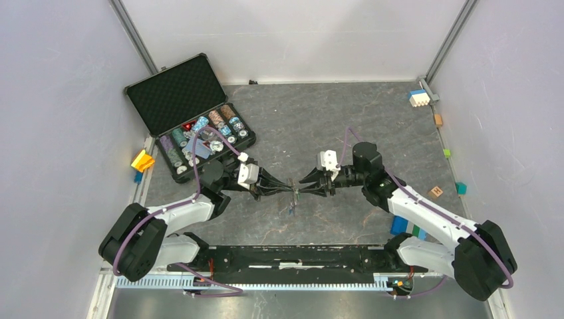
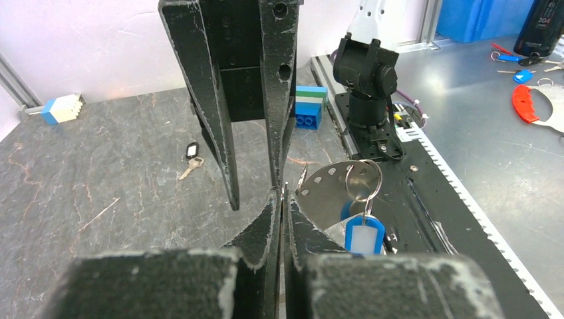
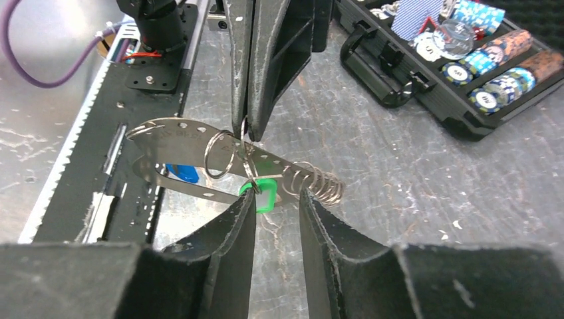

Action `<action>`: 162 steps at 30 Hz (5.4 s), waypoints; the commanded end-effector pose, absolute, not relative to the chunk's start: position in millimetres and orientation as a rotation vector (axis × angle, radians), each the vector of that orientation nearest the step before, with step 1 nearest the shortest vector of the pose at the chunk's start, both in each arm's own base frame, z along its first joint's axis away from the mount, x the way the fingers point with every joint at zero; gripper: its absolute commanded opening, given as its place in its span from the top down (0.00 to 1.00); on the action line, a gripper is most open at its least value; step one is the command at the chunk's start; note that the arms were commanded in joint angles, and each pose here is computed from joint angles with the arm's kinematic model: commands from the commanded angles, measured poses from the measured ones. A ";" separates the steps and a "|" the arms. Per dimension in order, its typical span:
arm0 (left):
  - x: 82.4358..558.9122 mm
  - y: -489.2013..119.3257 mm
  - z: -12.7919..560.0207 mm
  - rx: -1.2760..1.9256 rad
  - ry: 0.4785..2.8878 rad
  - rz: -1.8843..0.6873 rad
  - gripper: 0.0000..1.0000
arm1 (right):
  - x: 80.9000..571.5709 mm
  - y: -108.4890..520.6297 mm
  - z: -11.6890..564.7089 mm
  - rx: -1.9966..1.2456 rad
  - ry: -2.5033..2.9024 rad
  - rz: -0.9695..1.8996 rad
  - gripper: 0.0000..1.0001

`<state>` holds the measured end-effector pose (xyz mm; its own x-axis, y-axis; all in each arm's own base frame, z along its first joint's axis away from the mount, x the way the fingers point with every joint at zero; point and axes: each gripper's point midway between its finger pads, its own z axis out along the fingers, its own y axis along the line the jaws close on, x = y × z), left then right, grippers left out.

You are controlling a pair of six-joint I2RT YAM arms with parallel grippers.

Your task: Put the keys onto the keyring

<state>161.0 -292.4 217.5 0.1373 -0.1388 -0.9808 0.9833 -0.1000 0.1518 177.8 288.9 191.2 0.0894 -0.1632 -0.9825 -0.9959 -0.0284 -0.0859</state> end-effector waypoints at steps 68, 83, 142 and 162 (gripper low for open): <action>153.6 -291.3 213.3 1.313 0.903 -1.211 0.98 | 174.2 303.1 214.2 -1.432 1.185 1.037 1.00; 172.8 -295.4 190.9 1.422 1.032 -1.139 0.67 | 181.7 303.0 198.6 -1.617 1.315 0.769 1.00; 188.9 -310.7 192.1 1.411 1.183 -1.127 0.80 | 188.7 306.1 200.8 -1.713 1.426 0.514 1.00; 185.4 -308.5 186.0 1.423 1.194 -1.113 0.98 | 188.3 301.2 194.4 -1.707 1.426 0.508 1.00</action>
<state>180.5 -306.4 174.2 0.0605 0.1594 -0.9854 0.9937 -0.1025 0.0444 185.5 292.9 173.6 0.2408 -0.6612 -0.7105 -0.9533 -0.0235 -0.3012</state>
